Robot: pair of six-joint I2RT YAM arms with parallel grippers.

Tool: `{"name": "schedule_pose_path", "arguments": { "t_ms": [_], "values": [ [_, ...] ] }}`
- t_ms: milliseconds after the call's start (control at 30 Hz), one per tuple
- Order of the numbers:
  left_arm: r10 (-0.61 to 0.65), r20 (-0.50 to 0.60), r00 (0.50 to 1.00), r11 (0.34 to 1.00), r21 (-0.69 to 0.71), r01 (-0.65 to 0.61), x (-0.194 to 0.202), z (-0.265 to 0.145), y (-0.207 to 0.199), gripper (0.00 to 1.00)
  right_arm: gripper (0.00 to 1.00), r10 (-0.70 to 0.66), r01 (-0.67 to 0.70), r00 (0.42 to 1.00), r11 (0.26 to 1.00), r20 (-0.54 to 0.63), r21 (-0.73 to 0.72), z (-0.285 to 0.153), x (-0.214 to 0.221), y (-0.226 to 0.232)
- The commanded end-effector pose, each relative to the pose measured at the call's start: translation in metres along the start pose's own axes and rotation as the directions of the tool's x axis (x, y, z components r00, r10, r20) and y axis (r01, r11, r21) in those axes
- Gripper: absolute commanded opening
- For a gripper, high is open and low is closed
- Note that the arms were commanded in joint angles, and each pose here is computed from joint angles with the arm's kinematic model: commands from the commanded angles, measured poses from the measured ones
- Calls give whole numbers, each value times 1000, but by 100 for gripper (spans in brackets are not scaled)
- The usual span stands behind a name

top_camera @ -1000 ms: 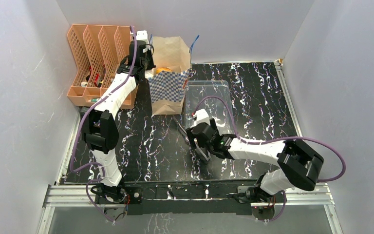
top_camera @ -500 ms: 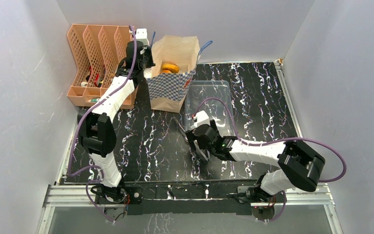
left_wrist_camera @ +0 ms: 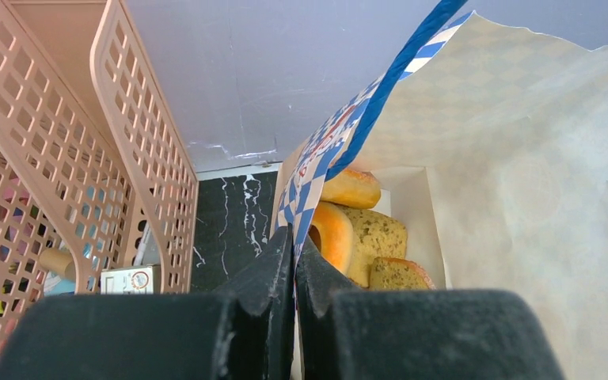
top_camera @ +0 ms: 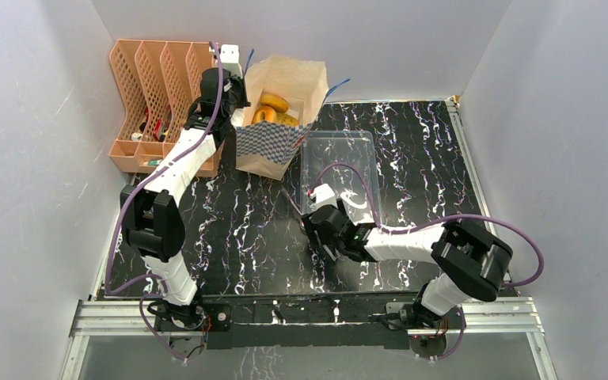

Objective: Take the fake bread out of the paper bag
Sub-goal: Pick up the clamp from the container.

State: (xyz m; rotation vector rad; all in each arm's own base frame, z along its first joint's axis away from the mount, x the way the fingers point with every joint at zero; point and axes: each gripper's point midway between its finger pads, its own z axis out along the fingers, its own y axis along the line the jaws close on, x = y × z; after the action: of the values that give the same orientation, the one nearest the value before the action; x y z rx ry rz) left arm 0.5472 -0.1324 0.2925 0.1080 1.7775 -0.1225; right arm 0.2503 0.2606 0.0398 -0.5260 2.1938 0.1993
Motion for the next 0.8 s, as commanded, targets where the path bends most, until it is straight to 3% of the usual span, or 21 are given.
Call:
{"name": "schedule_pose_path", "arguments": {
  "t_ms": [0, 67, 200, 500, 767],
  "values": [
    [-9, 211, 977, 1000, -23, 14, -73, -27, 5, 0, 60, 25, -25, 998, 1000, 50, -11, 4, -11, 6],
    [-13, 228, 973, 999, -35, 21, -77, -27, 6, 0, 53, 34, -33, 998, 999, 57, -16, 2, -13, 6],
    [-5, 267, 964, 998, -57, 22, -86, -27, 4, 0, 48, 52, -50, 997, 998, 62, -27, -3, -16, 7],
    [20, 398, 917, 992, -124, 32, -126, -29, -1, 0, 44, 119, -114, 989, 992, 83, -62, -23, -28, 7],
    [110, 426, 898, 985, -170, -40, -137, -21, -13, 0, 42, 147, -142, 986, 987, 79, -71, -40, -31, 3]
  ]
}}
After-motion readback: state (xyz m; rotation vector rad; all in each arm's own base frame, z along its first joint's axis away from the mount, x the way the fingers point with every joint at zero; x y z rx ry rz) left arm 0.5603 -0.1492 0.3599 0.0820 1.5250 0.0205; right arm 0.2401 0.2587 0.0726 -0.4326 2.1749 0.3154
